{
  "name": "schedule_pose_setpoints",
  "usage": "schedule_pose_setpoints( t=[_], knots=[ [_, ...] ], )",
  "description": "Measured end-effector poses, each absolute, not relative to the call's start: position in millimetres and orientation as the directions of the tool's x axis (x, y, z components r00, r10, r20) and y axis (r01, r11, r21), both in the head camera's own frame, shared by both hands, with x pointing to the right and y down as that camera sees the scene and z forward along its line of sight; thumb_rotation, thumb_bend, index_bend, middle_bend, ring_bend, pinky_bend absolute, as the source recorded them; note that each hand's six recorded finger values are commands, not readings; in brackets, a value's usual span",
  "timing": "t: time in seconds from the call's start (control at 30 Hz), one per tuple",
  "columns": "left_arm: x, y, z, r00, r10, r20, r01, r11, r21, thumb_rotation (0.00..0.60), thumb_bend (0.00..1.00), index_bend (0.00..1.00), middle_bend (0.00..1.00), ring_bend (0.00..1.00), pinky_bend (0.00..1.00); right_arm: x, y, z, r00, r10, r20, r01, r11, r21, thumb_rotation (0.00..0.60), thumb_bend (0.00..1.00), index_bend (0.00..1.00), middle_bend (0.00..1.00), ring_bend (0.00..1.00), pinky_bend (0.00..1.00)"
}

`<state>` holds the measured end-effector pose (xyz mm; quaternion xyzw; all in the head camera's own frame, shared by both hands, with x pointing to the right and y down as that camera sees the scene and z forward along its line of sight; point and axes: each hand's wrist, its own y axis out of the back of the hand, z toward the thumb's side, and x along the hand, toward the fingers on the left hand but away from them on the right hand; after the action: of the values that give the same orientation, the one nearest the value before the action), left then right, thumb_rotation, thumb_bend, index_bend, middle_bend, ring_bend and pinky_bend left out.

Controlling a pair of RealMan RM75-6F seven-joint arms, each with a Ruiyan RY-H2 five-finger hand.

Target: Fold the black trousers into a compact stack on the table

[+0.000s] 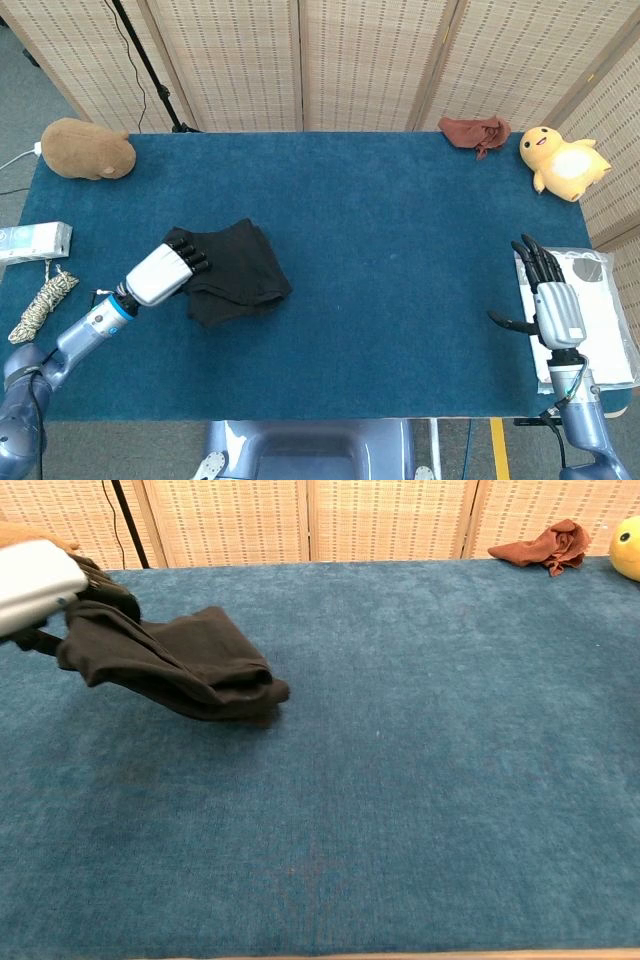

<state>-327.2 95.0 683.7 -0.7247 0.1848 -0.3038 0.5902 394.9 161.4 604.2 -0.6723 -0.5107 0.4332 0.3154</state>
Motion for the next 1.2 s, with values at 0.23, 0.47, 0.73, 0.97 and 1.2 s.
schedule_pose_setpoints(
  t=[0.23, 0.47, 0.73, 0.97, 1.2],
  knots=[
    [-384.0, 119.9, 650.6, 0.74, -0.64, 0.208, 0.073, -0.231, -0.97, 0.6, 0.62, 0.74, 0.58, 0.6, 0.45, 387.4, 164.7, 608.6, 0.123, 0.953, -0.278, 0.411, -0.304, -0.859, 0.6, 0.0, 0.0, 0.0, 0.0, 0.07],
    [-440.1, 170.5, 633.5, 0.697, -0.657, 0.287, 0.106, -0.301, -0.948, 0.6, 0.62, 0.74, 0.58, 0.6, 0.45, 377.3, 168.8, 618.0, 0.152, 0.939, -0.308, 0.398, -0.343, -0.85, 0.6, 0.0, 0.0, 0.0, 0.0, 0.07],
    [-469.1, 219.0, 632.0, 0.672, -0.625, 0.397, 0.165, -0.397, -0.903, 0.6, 0.57, 0.63, 0.5, 0.52, 0.45, 372.9, 170.0, 623.2, 0.167, 0.932, -0.323, 0.393, -0.363, -0.845, 0.6, 0.0, 0.0, 0.0, 0.0, 0.07],
    [-471.9, 227.6, 638.7, 0.688, -0.558, 0.464, 0.219, -0.449, -0.866, 0.6, 0.22, 0.26, 0.16, 0.18, 0.21, 373.3, 170.5, 619.6, 0.166, 0.935, -0.312, 0.399, -0.353, -0.846, 0.6, 0.0, 0.0, 0.0, 0.0, 0.07],
    [-479.2, 232.3, 625.6, 0.709, -0.526, 0.469, 0.265, -0.417, -0.869, 0.6, 0.05, 0.0, 0.0, 0.0, 0.05, 370.8, 172.0, 615.6, 0.174, 0.937, -0.304, 0.404, -0.349, -0.845, 0.6, 0.0, 0.0, 0.0, 0.0, 0.07]
  ],
)
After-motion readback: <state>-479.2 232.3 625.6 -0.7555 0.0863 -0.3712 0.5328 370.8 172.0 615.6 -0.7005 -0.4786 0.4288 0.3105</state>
